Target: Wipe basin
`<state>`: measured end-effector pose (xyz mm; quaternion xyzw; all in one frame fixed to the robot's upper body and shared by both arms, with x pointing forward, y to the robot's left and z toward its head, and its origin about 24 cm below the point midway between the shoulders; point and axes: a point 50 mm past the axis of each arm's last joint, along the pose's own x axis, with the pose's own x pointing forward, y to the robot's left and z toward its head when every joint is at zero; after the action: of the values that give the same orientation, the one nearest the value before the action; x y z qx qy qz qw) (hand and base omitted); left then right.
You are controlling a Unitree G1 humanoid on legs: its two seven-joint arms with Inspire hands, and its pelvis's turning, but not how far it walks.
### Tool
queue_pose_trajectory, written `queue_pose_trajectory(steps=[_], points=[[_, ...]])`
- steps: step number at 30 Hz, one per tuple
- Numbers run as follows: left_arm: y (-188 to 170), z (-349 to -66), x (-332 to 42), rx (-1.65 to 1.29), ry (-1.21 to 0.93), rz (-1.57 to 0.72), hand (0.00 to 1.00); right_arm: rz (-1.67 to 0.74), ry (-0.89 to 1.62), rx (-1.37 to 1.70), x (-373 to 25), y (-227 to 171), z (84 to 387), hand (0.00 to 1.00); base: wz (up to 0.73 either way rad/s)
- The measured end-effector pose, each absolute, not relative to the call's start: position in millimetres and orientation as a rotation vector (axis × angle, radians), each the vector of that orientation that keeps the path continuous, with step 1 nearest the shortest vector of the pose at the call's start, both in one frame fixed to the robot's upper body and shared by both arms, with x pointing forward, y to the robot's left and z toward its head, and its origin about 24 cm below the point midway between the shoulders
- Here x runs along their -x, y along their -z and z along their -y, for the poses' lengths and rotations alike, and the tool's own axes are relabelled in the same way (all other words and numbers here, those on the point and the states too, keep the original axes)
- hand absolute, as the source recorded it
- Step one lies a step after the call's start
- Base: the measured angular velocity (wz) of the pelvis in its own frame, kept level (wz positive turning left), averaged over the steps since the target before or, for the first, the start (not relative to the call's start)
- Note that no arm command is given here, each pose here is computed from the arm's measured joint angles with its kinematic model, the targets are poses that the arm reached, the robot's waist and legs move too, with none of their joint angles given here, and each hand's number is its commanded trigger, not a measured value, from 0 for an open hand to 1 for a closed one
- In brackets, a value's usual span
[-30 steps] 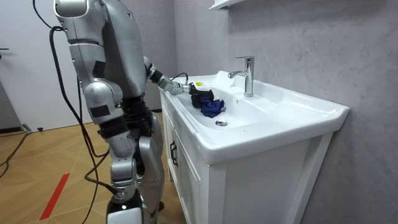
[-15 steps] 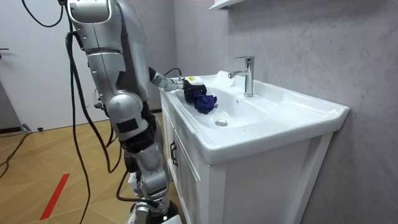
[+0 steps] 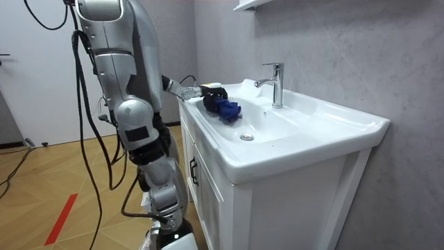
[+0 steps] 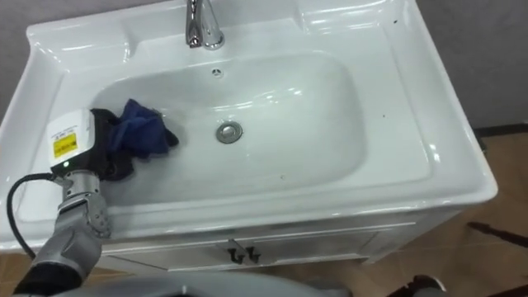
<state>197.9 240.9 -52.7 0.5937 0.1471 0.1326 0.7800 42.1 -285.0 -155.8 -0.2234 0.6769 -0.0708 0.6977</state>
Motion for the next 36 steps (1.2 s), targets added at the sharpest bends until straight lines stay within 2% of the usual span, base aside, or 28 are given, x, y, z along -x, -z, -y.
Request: queue_pose_trajectory(steps=[8,19,30,36], points=[[44,-248,-202,-1.194,-0.374,-0.29,1.0,-1.489,0.158,0.463,-37,158,281,0.0,0.04],[-2,-266,-213,-1.13,-0.623,-0.116,1.0,-1.522,0.135,0.451,-24,159,279,0.0,-0.02],[-11,-266,-215,-1.121,-0.643,-0.077,1.0,-1.533,0.13,0.441,-22,160,278,0.0,-0.01],[-38,-262,-221,-1.104,-0.681,0.051,1.0,-1.526,0.136,0.435,-25,160,278,0.0,-0.01]])
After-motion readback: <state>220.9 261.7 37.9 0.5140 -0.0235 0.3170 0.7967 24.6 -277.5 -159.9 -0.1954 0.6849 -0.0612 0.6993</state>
